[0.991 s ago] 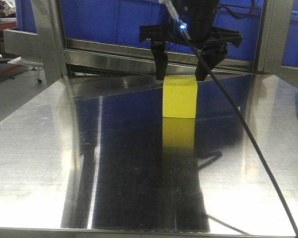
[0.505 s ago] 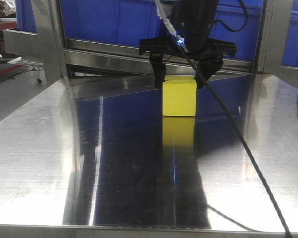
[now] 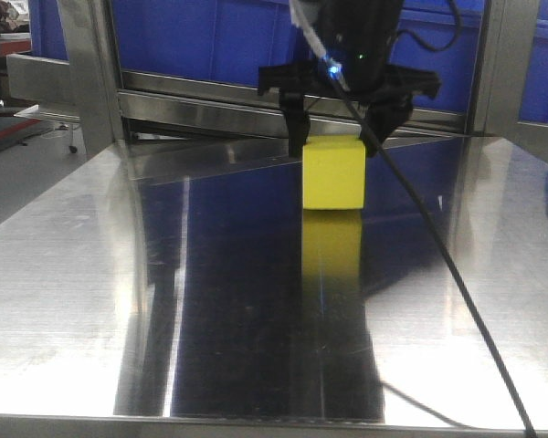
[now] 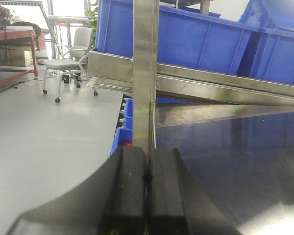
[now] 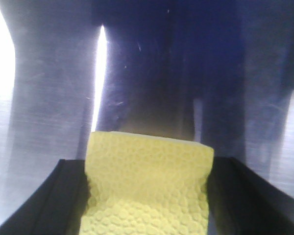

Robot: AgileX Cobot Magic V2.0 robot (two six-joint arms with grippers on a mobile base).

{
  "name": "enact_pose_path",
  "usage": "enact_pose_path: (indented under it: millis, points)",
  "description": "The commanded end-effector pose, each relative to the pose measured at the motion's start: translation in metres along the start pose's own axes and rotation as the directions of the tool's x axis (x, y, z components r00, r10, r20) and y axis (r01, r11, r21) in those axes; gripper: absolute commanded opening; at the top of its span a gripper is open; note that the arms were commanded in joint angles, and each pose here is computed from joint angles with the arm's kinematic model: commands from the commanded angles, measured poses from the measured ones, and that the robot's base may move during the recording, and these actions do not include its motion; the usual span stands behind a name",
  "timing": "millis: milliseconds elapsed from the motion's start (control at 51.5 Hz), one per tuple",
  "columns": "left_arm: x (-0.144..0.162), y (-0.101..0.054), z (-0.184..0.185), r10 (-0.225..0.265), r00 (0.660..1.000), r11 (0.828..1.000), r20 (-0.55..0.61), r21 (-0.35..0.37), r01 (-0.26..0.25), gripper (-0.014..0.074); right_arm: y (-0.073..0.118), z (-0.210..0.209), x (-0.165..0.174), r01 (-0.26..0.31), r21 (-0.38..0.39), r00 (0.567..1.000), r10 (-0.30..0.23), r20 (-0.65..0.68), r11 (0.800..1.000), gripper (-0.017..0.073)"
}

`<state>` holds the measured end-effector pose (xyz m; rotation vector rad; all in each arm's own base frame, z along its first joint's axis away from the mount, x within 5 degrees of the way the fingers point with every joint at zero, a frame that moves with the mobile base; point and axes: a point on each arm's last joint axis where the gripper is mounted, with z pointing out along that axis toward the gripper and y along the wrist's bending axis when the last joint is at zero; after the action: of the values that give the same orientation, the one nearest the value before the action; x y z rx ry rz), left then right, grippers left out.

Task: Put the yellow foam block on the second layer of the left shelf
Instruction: 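Lift the yellow foam cube off the table with the right gripper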

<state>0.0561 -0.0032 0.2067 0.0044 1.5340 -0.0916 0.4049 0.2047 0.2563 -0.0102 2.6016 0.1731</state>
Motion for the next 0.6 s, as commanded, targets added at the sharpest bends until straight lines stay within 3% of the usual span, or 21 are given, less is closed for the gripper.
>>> enact_pose_path:
  millis: [0,253,583]
  points:
    - [0.001,-0.001,0.001,-0.007,0.999,1.000,0.051,0.019,0.006,0.0136,0.001,-0.072,-0.022,0.029,-0.052,0.981,-0.018,0.194,0.998,0.0269]
    - [0.001,-0.001,0.001,-0.007,0.999,1.000,0.051,0.019,0.006,0.0136,-0.007,-0.144,-0.002,0.081,-0.136,0.935,-0.028,0.354,0.987,0.0269]
    - [0.001,-0.001,0.001,-0.007,0.999,1.000,0.051,0.019,0.006,0.0135,-0.048,-0.191,0.078,0.177,-0.264,0.835,-0.003,0.550,0.948,0.0269]
